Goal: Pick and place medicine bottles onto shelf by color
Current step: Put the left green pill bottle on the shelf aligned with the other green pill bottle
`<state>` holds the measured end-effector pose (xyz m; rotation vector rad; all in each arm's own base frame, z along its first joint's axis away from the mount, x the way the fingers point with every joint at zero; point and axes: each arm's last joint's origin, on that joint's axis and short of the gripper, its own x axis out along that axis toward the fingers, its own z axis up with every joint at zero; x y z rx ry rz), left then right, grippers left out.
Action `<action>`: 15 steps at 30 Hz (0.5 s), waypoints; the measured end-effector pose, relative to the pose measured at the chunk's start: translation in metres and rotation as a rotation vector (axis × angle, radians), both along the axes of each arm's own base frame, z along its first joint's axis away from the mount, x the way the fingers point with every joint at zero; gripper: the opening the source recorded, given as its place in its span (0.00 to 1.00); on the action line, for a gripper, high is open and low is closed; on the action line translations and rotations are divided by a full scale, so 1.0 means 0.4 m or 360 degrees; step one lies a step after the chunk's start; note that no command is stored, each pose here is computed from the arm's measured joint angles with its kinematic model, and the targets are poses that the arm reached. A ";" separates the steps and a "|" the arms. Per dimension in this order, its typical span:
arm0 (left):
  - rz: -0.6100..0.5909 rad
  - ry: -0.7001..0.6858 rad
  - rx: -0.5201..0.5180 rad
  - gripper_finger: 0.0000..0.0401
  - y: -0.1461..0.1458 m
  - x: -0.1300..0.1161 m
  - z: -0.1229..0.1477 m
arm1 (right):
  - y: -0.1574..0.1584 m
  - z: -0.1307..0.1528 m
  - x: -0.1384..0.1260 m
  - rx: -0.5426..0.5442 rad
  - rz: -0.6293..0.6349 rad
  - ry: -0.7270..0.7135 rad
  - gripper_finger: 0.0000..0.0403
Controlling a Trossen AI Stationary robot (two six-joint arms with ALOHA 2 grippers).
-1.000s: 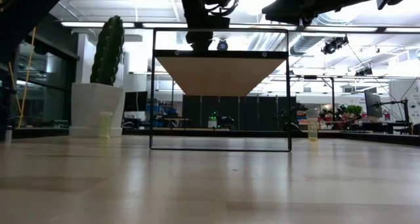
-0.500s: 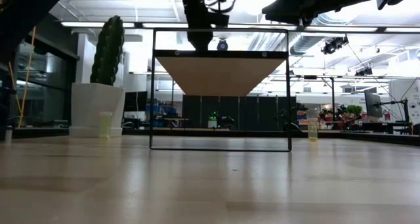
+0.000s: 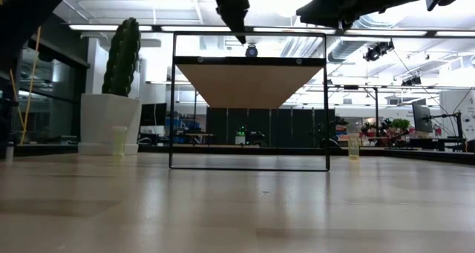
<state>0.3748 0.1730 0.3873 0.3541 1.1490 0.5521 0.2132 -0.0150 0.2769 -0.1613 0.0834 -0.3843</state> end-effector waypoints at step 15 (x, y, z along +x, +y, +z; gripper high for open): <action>0.0085 -0.0181 -0.0171 0.49 -0.027 -0.002 0.013 | 0.000 -0.001 0.000 -0.0002 0.0000 0.0005 0.51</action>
